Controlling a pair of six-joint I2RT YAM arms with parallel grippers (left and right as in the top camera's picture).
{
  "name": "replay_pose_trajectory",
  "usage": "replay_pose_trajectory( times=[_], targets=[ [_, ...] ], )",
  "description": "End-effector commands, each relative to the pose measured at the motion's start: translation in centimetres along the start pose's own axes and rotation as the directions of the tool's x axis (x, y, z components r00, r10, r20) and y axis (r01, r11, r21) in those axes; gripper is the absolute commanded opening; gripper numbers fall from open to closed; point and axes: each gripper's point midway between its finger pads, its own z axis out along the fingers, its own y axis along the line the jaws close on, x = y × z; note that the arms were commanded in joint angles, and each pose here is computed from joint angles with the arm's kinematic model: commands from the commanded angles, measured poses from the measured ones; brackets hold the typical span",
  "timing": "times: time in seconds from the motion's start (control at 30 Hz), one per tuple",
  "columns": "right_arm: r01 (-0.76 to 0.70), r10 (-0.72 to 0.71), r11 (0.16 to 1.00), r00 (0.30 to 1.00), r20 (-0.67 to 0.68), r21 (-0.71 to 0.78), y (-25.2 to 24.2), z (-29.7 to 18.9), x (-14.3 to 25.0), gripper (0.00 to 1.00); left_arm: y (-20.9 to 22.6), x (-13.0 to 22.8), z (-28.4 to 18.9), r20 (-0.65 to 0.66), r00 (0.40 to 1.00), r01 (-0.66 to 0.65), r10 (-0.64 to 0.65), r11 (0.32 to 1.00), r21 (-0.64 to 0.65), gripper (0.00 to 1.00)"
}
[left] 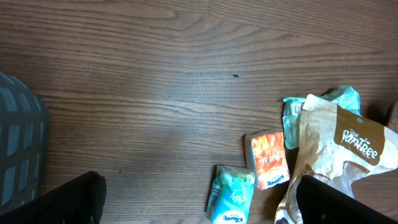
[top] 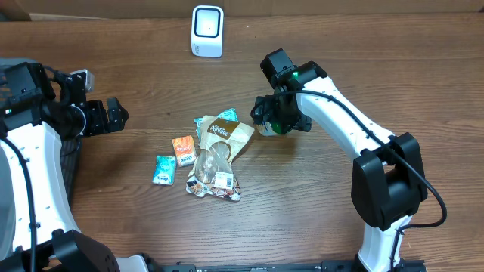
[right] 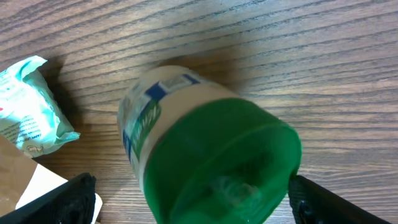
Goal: Scan the item barcode
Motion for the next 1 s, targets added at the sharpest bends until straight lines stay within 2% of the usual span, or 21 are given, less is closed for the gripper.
replay_pose_trajectory(
  times=[0.0,0.13,0.2,0.23,0.37,0.5,0.67,0.87,0.97],
  targets=[
    [0.049,-0.048,0.998,0.998,0.030,-0.035,1.2,-1.4,-1.0,0.97,-0.5,-0.7,-0.5,0.022,0.999,-0.035,0.035,0.999,0.012,1.00],
    [0.150,-0.143,0.982,0.987,0.070,-0.111,3.2,-3.4,-2.1,0.97,-0.5,-0.7,-0.5,0.023,0.999,-0.036,0.035,0.999,0.013,1.00],
    [0.154,-0.144,0.981,0.986,0.087,-0.118,3.5,-4.0,-2.5,0.97,-0.5,-0.7,-0.5,0.022,0.999,-0.035,0.035,0.999,0.012,1.00],
    [0.140,-0.131,0.983,0.988,0.085,-0.119,3.5,-4.0,-2.5,0.97,-0.5,-0.7,-0.5,0.022,0.999,-0.035,0.035,0.999,0.012,1.00],
    [-0.100,0.107,0.987,0.993,0.055,-0.128,3.0,-3.8,-2.7,0.90,-0.5,-0.7,-0.5,0.022,0.999,-0.036,0.035,0.999,0.013,1.00],
    [-0.213,0.222,0.973,0.970,0.103,-0.091,2.8,-2.4,-3.2,0.86,-0.5,-0.7,-0.5,0.022,0.999,-0.035,0.035,0.999,0.012,1.00],
    [-0.255,0.258,0.966,0.963,0.076,-0.048,2.6,0.5,-2.6,0.87,-0.5,-0.7,-0.5,0.022,0.999,-0.035,0.035,0.999,0.012,1.00],
    [-0.252,0.252,0.968,0.965,0.076,-0.009,2.0,1.4,-2.4,0.86,-0.5,-0.7,-0.5,0.023,0.999,-0.035,0.035,0.999,0.012,1.00],
    [-0.212,0.211,0.977,0.974,0.083,0.002,1.9,1.3,-2.5,0.79,-0.5,-0.7,-0.5,0.023,0.999,-0.035,0.035,0.999,0.013,1.00]
  ],
)
